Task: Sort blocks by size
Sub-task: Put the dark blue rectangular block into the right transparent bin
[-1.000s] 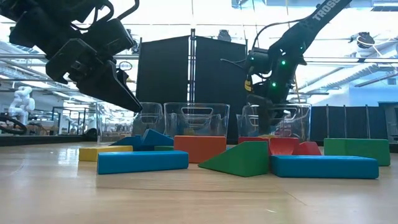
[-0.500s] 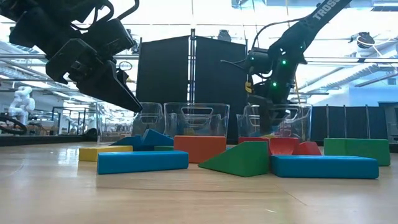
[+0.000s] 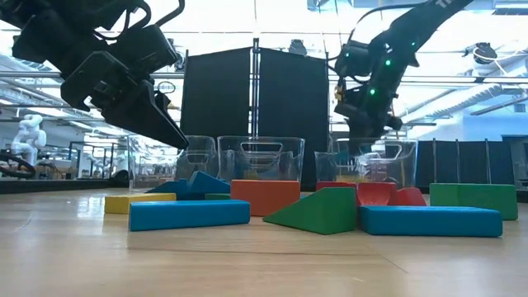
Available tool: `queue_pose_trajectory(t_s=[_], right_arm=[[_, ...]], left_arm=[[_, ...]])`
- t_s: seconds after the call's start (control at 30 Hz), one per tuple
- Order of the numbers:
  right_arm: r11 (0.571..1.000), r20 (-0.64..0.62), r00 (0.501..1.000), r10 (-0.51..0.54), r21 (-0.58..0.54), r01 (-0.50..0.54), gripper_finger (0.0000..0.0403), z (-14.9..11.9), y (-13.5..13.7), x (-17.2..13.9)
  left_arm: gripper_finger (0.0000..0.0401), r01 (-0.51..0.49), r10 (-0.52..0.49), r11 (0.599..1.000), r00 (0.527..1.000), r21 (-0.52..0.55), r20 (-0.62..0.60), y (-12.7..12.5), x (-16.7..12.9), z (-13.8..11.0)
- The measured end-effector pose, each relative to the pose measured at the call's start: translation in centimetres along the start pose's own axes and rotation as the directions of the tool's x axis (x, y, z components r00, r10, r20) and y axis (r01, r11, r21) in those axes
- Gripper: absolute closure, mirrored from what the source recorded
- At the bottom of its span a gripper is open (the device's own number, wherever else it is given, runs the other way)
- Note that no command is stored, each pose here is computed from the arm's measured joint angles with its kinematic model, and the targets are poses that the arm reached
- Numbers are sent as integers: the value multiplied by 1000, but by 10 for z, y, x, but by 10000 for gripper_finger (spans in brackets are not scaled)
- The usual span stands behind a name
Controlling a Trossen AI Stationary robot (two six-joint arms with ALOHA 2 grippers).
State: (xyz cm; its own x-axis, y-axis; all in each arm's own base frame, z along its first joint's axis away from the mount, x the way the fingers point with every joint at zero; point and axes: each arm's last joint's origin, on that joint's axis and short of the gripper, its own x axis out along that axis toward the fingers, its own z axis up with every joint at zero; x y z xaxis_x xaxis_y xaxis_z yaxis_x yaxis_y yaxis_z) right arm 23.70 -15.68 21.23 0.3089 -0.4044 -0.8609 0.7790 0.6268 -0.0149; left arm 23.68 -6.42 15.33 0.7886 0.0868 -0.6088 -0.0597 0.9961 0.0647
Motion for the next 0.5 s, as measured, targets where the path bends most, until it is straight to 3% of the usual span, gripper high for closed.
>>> queue_pose_trajectory(t_s=[0.27, 0.5], right_arm=[[1000, 12, 1000, 13, 6, -13, 275, 2, 0, 3], [1000, -48, 999, -8, 29, 10, 275, 1, -4, 27]], left_arm=[[278, 0, 0, 1000, 1000, 0, 0, 0, 0, 0], [278, 0, 0, 1000, 1000, 0, -1, 0, 0, 0]])
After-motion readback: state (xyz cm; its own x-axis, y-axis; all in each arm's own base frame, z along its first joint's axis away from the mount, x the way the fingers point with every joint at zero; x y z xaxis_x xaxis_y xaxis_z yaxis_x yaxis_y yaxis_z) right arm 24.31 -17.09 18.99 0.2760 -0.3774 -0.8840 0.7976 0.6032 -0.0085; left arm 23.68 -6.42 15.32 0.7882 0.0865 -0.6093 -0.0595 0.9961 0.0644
